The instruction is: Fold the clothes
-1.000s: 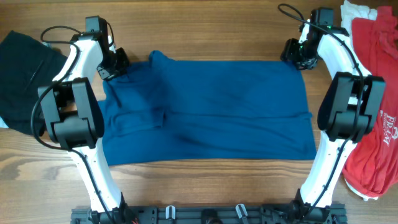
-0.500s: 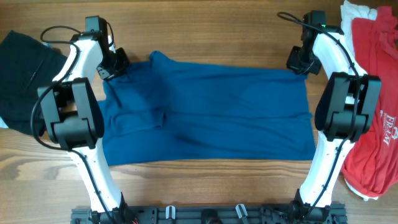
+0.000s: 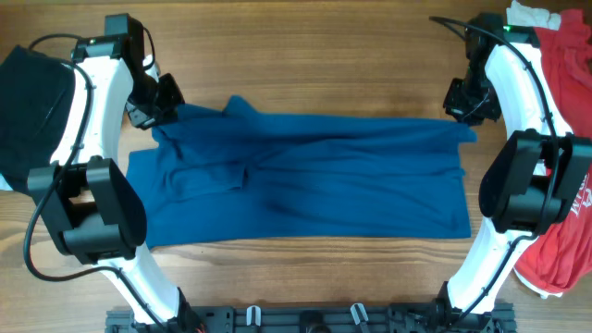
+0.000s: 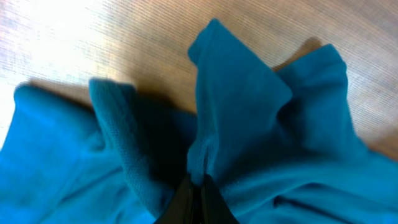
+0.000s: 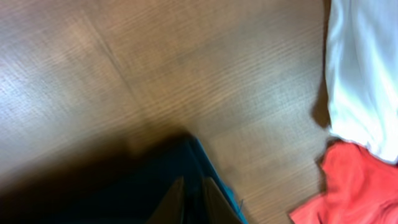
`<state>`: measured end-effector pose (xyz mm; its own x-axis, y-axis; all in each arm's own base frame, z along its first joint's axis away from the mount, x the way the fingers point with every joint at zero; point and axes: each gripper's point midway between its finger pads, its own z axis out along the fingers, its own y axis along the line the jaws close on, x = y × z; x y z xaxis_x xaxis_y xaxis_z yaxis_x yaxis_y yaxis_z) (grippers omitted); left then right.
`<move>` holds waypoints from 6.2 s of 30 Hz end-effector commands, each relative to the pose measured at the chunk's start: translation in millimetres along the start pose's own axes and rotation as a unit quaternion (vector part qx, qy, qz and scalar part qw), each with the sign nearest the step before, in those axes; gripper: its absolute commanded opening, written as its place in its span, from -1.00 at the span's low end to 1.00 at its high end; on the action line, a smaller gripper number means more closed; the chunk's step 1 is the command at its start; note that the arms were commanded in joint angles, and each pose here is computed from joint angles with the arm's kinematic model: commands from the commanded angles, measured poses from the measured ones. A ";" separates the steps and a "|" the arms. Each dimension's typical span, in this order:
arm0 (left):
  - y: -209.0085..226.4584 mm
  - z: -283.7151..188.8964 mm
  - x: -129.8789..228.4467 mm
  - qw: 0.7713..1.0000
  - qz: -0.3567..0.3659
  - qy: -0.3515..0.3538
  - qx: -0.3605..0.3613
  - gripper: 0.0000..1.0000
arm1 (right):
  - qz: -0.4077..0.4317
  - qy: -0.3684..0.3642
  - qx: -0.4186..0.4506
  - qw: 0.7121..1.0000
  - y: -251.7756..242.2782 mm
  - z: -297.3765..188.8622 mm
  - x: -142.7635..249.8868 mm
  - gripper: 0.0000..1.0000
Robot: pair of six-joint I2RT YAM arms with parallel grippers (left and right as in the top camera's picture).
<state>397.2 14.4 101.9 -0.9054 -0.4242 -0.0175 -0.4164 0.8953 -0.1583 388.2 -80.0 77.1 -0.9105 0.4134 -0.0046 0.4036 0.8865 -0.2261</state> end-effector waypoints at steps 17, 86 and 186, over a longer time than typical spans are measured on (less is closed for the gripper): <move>77.4 -18.6 66.1 0.987 -0.050 0.141 -0.065 -0.92 | -0.036 0.137 0.031 0.989 -37.4 -2.1 69.2 -0.74; -70.2 101.5 70.7 0.994 0.079 0.040 -0.062 0.24 | -0.103 0.024 -0.240 0.965 7.6 -32.6 121.9 -0.14; 143.6 66.7 124.8 0.960 -0.149 0.093 -0.218 -0.92 | -0.103 0.023 -0.240 0.965 7.6 -32.5 121.0 -0.13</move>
<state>237.0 77.7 14.9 -0.7498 -0.6486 0.1307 -0.5980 0.7489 0.2855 283.8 -20.5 108.3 -0.9712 0.2355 0.0357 0.2370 0.9412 0.2408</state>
